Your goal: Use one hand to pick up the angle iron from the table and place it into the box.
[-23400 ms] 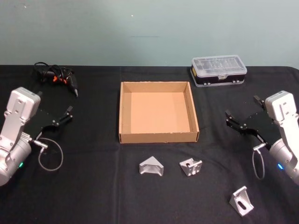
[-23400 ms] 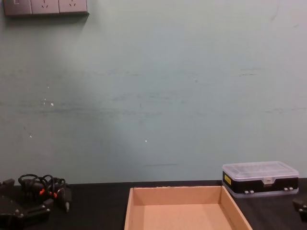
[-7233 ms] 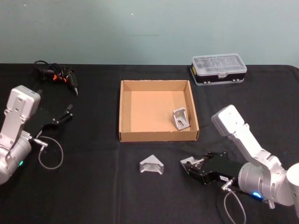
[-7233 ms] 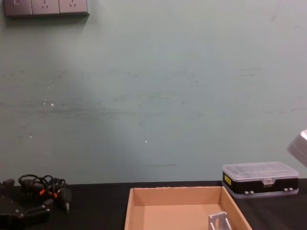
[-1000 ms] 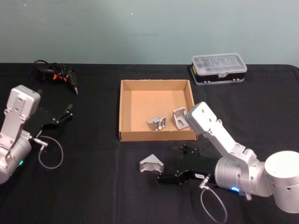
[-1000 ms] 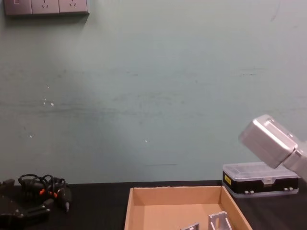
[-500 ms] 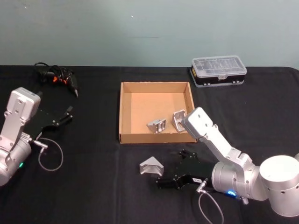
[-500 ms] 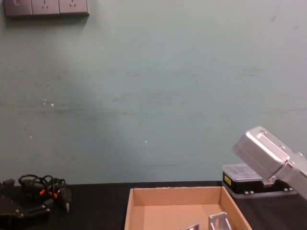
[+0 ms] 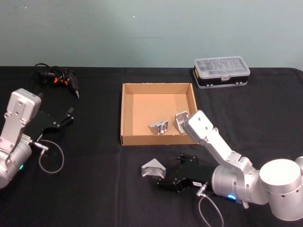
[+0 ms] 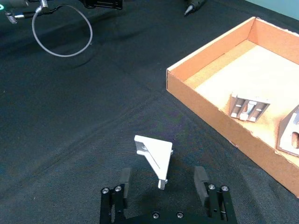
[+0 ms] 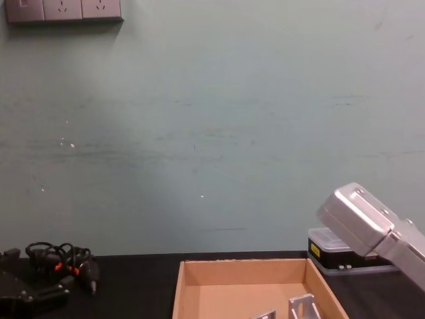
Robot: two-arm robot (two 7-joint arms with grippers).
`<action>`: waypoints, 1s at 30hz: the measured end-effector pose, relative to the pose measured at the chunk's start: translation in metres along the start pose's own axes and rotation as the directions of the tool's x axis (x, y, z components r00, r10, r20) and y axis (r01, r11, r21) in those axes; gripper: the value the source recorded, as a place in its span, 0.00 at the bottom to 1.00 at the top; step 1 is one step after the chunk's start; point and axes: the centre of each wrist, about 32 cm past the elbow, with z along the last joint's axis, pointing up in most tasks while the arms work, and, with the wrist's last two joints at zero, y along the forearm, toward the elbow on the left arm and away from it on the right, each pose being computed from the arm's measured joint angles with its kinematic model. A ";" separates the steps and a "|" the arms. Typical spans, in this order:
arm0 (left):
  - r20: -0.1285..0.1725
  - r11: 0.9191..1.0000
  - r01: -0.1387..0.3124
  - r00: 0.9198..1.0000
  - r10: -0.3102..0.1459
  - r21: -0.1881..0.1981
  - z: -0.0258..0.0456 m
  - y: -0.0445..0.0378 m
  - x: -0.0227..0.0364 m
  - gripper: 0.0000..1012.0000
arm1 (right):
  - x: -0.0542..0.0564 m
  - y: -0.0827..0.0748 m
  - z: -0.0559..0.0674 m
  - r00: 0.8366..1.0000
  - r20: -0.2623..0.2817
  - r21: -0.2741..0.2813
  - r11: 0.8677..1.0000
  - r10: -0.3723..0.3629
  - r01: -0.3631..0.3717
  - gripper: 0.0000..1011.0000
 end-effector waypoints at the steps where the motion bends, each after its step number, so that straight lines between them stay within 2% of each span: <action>1: 0.000 1.000 0.000 1.000 0.000 0.000 0.0000 0.0000 0.0000 0.99 | 0.000 0.000 0.000 1.000 0.000 0.000 1.000 0.000 0.000 0.85; 6: 0.000 1.000 0.000 1.000 0.000 0.000 0.0000 0.0000 0.0000 0.99 | 0.000 0.001 0.000 1.000 -0.002 0.002 1.000 0.000 0.000 0.69; 9: 0.000 1.000 0.000 1.000 0.000 0.000 0.0000 0.0000 0.0000 0.99 | 0.000 0.000 -0.001 1.000 -0.003 0.002 1.000 -0.001 0.001 0.63; 11: 0.000 1.000 0.000 1.000 0.000 0.000 0.0000 0.0000 0.0000 0.99 | 0.000 0.000 -0.001 1.000 -0.001 0.002 1.000 -0.001 0.001 0.53; 20: 0.000 1.000 0.000 1.000 0.000 0.000 0.0000 0.0000 0.0000 0.99 | 0.000 -0.001 -0.002 1.000 0.001 0.002 1.000 0.000 0.000 0.23; 21: 0.000 1.000 0.000 1.000 0.000 0.000 0.0000 0.0000 0.0000 0.99 | 0.000 -0.001 -0.002 1.000 0.001 0.002 1.000 0.000 0.000 0.23; 26: 0.000 1.000 0.000 1.000 0.000 0.000 0.0000 0.0000 0.0000 0.99 | 0.000 -0.001 -0.003 1.000 0.003 0.001 1.000 -0.001 0.001 0.07; 30: 0.000 1.000 0.000 1.000 0.000 0.000 0.0000 0.0000 0.0000 0.99 | 0.000 -0.001 -0.003 1.000 0.002 0.002 1.000 -0.001 0.001 0.06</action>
